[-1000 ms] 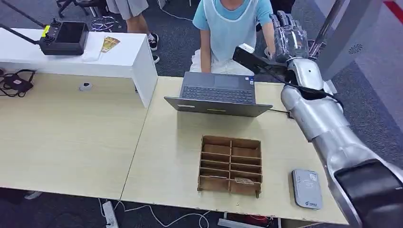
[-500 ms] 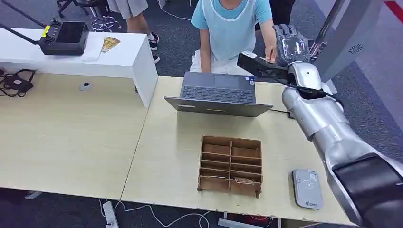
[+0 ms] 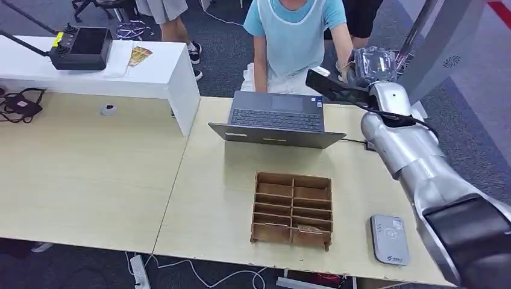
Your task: Pass the card to the sensor for recognition and then transmit it.
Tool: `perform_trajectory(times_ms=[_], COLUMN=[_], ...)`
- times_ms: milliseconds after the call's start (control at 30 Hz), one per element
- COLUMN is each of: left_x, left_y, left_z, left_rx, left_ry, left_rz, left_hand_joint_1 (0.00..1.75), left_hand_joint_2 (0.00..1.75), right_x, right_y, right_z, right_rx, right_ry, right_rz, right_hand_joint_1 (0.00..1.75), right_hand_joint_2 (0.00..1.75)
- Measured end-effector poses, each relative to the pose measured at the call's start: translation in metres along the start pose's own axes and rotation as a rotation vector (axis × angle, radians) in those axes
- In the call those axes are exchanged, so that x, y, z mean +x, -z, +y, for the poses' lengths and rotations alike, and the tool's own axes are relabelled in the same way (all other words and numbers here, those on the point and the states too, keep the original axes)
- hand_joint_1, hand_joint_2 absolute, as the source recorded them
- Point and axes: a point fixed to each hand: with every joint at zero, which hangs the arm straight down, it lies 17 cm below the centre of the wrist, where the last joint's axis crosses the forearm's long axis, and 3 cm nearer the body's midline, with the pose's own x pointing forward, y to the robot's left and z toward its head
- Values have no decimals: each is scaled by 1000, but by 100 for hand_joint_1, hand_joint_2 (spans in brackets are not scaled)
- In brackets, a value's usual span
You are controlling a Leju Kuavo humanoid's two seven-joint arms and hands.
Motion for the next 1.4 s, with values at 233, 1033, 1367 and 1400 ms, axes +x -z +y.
perform_trajectory(times_ms=[233,1033,1367,1400], left_x=[0,1,-11,-11], left_y=[0,1,1,1], left_z=[0,8,41,42], left_rx=[0,26,92,93], left_ry=[0,-10,-49,-51], left_rz=[0,-13,-2,-2], left_hand_joint_1=[0,0,0,0], left_hand_joint_2=[175,175,175,175], right_x=[5,-60,-89,-88], right_y=[1,-69,-193,-204], right_z=[-13,11,73,76], right_rx=[-74,-163,-44,-28], right_ry=[18,1733,1888,1886], right_rz=[-38,83,-47,-59], right_hand_joint_1=[175,175,175,175], right_hand_joint_2=[175,175,175,175])
